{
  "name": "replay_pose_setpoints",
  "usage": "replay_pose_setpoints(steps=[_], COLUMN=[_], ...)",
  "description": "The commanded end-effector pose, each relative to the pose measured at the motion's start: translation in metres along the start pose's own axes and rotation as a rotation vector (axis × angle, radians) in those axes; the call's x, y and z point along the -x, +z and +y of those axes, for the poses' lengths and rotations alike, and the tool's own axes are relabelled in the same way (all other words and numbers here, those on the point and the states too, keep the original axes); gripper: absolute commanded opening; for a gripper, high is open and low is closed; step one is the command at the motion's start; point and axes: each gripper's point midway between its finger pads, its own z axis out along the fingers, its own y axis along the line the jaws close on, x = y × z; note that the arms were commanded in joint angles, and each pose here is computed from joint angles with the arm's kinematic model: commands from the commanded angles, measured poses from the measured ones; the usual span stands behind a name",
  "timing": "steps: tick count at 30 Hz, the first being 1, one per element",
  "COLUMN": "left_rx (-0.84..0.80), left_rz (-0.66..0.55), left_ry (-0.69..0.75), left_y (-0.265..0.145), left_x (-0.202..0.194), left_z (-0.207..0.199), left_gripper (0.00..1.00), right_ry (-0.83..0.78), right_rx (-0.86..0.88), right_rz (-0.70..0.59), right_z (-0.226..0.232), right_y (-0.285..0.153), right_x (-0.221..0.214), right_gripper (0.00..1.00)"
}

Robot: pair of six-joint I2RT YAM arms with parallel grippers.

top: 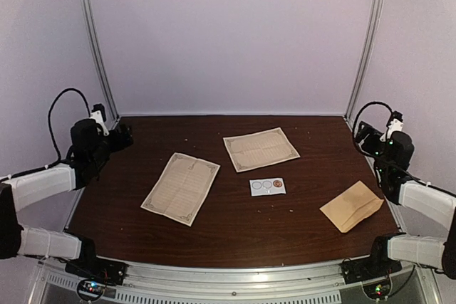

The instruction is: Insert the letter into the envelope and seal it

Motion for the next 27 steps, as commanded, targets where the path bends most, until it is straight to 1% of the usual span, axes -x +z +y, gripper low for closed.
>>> replay_pose_setpoints(steps=[1, 6, 10, 15, 27], left_rx=[-0.217, -0.383, -0.445, -0.462, -0.495], left_rz=[0.328, 0.513, 0.608, 0.645, 0.728], left_ry=[-0.017, -0.016, -0.036, -0.047, -0.031], left_y=[0.003, 0.003, 0.006, 0.010, 0.006], left_x=[-0.079, -0.136, -0.170, -0.192, -0.230], left_z=[-0.075, -0.137, -0.161, -0.170, -0.172], left_gripper=[0.98, 0.97, 0.96, 0.96, 0.96], right_ry=[-0.023, -0.001, 0.008, -0.025, -0.034], right_rx=[0.195, 0.310, 0.391, 0.458, 0.524], right_rz=[0.107, 0.193, 0.264, 0.350, 0.430], right_z=[0.037, 0.059, 0.074, 0.092, 0.107], right_y=[-0.002, -0.006, -0.010, -0.017, -0.021], right_x=[-0.009, -0.019, -0.030, -0.044, -0.064], right_gripper=[1.00, 1.00, 1.00, 1.00, 1.00])
